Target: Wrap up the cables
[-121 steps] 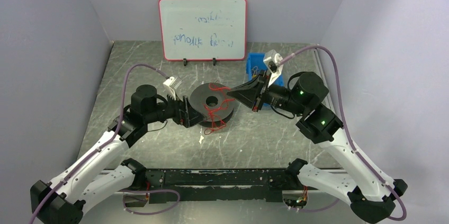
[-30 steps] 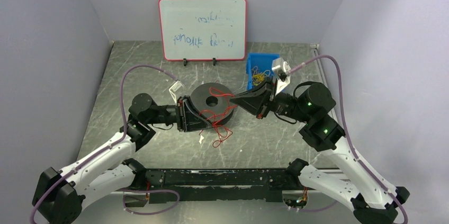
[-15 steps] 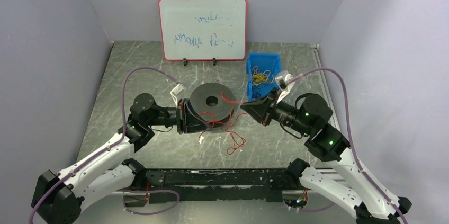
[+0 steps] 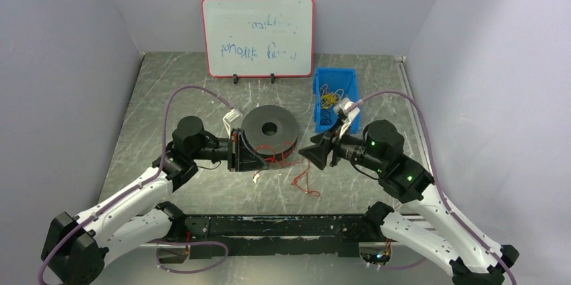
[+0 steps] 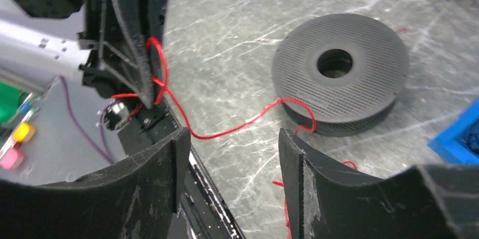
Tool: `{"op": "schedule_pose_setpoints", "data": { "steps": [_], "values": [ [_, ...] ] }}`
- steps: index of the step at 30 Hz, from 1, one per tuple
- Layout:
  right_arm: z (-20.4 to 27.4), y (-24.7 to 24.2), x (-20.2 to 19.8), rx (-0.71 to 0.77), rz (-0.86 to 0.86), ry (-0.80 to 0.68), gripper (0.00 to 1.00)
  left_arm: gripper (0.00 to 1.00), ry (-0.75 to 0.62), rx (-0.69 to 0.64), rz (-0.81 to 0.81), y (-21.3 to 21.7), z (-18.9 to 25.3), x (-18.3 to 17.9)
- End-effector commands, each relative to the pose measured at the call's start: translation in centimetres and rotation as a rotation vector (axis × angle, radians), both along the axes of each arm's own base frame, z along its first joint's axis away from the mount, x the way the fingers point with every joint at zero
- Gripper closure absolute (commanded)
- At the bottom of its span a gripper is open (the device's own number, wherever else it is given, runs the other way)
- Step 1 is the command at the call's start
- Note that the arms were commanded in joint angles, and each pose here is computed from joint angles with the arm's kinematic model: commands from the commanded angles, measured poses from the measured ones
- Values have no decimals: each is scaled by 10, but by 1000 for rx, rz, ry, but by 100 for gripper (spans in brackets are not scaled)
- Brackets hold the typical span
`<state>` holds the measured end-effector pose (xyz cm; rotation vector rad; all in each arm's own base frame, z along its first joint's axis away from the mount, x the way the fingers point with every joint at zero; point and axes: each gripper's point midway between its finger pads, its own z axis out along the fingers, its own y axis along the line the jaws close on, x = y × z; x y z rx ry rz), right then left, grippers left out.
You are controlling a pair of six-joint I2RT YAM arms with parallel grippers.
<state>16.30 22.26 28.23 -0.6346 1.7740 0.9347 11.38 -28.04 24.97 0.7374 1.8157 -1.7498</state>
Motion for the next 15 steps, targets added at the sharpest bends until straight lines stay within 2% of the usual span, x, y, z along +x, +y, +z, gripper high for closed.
{"op": "schedule_pose_setpoints", "data": {
  "steps": [1, 8, 10, 15],
  "values": [
    [20, 24, -23, 45, 231, -97, 37, 93, -12, -7, -46, -2, 5, -6],
    [21, 57, -31, 130, 406, -19, 38, 93, -22, -4, -51, -3, 3, -9],
    [17, 65, -25, 139, 405, 14, 39, 93, -26, -6, -56, -3, 4, -10],
    [21, 78, -30, 218, 477, 55, 47, 93, -32, -14, -70, -3, 5, -14]
  ]
}}
